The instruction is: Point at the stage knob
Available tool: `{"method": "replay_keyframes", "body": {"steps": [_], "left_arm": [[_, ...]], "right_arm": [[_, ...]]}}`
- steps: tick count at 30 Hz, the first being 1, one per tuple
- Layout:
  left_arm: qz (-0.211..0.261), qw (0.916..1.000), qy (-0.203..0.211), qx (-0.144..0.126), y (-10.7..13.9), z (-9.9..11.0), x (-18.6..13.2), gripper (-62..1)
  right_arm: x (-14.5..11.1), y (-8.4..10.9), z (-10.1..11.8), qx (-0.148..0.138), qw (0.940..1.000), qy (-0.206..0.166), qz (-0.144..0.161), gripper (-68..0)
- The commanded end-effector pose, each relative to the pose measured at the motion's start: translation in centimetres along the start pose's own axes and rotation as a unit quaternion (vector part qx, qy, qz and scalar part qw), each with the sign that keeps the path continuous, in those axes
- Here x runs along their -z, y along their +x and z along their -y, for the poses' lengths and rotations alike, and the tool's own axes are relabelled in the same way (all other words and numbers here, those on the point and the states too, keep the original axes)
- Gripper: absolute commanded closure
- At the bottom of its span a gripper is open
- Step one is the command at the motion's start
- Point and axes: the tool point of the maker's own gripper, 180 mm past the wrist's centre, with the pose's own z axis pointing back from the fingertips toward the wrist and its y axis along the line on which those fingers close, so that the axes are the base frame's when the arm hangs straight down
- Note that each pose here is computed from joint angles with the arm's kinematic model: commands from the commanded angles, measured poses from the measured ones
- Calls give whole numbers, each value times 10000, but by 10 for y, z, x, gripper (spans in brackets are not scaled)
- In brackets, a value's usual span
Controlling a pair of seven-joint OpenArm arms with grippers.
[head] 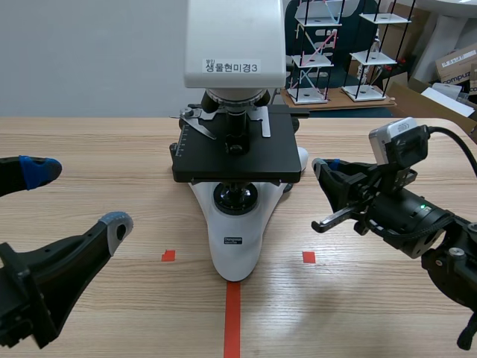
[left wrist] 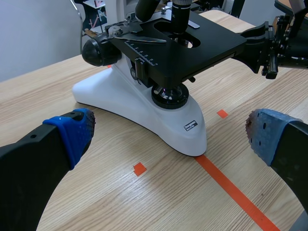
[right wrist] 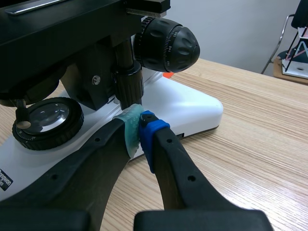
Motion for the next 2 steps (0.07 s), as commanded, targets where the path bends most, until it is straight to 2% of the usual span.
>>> {"method": "replay_keyframes", "body": {"steps": [1, 2], "left_arm": [[132, 9999, 25, -34, 6, 0, 0, -623], [132, 9999, 25, -34, 6, 0, 0, -623]], "right_arm": [[3, 13, 4, -58, 9998, 5, 203, -8], [3, 13, 4, -58, 9998, 5, 203, -8]]}}
